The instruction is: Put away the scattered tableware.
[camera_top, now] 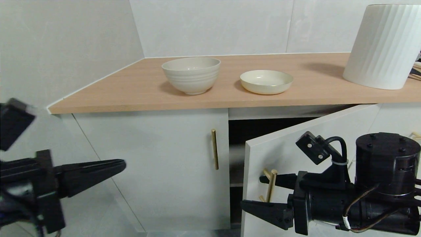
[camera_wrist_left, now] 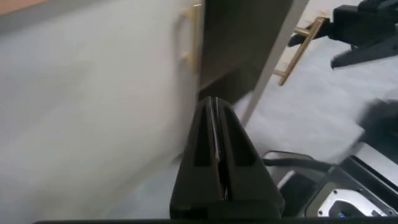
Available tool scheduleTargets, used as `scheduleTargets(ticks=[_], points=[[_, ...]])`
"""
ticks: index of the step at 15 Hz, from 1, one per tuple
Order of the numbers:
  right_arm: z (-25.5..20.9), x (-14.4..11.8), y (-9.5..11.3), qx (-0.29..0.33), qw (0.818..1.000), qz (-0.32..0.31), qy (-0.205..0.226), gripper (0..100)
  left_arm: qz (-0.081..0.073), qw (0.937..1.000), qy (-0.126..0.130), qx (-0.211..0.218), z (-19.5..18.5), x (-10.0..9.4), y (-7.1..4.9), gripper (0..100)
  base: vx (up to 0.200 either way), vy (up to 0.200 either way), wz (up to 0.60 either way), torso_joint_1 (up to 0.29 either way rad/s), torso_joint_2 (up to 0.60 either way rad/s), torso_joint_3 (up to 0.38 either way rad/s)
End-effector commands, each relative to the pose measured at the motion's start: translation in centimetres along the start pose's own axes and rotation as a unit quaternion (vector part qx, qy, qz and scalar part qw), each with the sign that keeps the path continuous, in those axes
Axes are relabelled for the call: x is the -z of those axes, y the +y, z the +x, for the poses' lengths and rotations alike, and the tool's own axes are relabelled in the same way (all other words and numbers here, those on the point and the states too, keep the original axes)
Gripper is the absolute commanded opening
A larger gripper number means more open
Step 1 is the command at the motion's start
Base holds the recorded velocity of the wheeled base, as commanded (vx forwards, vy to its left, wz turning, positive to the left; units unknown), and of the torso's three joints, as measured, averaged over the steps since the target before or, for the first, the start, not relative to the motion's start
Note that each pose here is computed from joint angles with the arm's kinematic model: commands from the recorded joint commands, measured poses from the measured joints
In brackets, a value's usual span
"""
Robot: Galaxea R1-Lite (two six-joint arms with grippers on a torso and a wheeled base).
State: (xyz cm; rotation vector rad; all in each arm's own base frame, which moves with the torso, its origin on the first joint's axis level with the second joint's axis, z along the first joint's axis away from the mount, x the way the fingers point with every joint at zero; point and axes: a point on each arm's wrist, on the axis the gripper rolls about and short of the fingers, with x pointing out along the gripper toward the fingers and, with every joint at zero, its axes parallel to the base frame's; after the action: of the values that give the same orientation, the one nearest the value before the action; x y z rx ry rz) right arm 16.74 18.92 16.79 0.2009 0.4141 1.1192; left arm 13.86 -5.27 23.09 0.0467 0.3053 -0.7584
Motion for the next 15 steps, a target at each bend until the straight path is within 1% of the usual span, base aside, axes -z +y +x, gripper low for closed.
scheduleTargets(ticks=[1, 2, 3, 5, 6, 7, 8, 9, 10, 11, 12, 14, 15], points=[[-0.2, 0.1, 0.0, 0.002, 1.000, 0.001, 0.001, 100, -0.024, 0.9964, 0.062, 0.052, 7.3, 1.2, 1.3, 0, 0.000, 0.000, 0.00, 0.000, 0.00, 0.000], [-0.1, 0.2, 0.0, 0.002, 1.000, 0.002, 0.004, 100, -0.044, 0.9946, 0.073, 0.060, 9.1, 1.8, 1.5, 0, 0.000, 0.000, 0.00, 0.000, 0.00, 0.000], [-0.1, 0.3, -0.1, 0.003, 1.000, 0.002, 0.005, 100, -0.059, 0.9937, 0.069, 0.066, 10.6, 2.1, 1.6, 0, 0.000, 0.000, 0.00, 0.000, 0.00, 0.000], [-0.1, 0.3, -0.1, 0.003, 1.000, 0.002, 0.005, 100, -0.100, 0.9893, 0.042, 0.097, 12.7, 1.9, 0.5, 0, 0.000, 0.000, 0.00, 0.000, 0.00, 0.000], [-0.1, 0.3, -0.1, 0.003, 1.000, 0.002, 0.006, 100, -0.105, 0.9885, 0.028, 0.106, 13.8, 1.9, 0.4, 0, 0.000, 0.000, 0.00, 0.000, 0.00, 0.000], [-0.1, 0.3, -0.1, 0.003, 1.000, 0.002, 0.006, 100, -0.102, 0.9885, 0.021, 0.110, 14.8, 2.4, 0.4, 0, 0.000, 0.000, 0.00, 0.000, 0.00, 0.000], [-0.1, 0.3, -0.1, 0.003, 1.000, 0.002, 0.006, 100, -0.100, 0.9882, 0.020, 0.114, 15.3, 2.7, 0.3, 0, 0.000, 0.000, 0.00, 0.000, 0.00, 0.000], [-0.1, 0.5, -0.1, 0.003, 1.000, 0.002, 0.009, 100, -0.095, 0.9863, 0.026, 0.132, 16.7, 3.7, -0.5, 0, 0.000, 0.000, 0.00, 0.000, 0.00, 0.000], [-0.1, 0.5, -0.2, 0.004, 1.000, 0.002, 0.010, 100, -0.092, 0.9855, 0.029, 0.139, 17.7, 4.3, -0.9, 0, 0.000, 0.000, 0.00, 0.000, 0.00, 0.000], [0.0, 0.6, -0.2, 0.005, 1.000, 0.003, 0.011, 100, -0.090, 0.9851, 0.025, 0.144, 18.6, 4.6, -1.0, 0, 0.000, 0.000, 0.00, 0.000, 0.00, 0.000], [0.0, 0.7, -0.3, 0.006, 1.000, 0.003, 0.015, 100, -0.086, 0.9840, 0.008, 0.156, 20.3, 4.9, -1.5, 0, 0.000, 0.000, 0.00, 0.000, 0.00, 0.000], [0.0, 0.8, -0.4, 0.007, 1.000, 0.004, 0.015, 100, -0.092, 0.9808, -0.008, 0.172, 22.2, 4.8, -2.2, 0, 0.000, 0.000, 0.00, 0.000, 0.00, 0.000], [0.1, 0.8, -0.4, 0.008, 1.000, 0.004, 0.016, 100, -0.091, 0.9798, -0.012, 0.178, 22.7, 4.5, -2.5, 0, 0.000, 0.000, 0.00, 0.000, 0.00, 0.000]])
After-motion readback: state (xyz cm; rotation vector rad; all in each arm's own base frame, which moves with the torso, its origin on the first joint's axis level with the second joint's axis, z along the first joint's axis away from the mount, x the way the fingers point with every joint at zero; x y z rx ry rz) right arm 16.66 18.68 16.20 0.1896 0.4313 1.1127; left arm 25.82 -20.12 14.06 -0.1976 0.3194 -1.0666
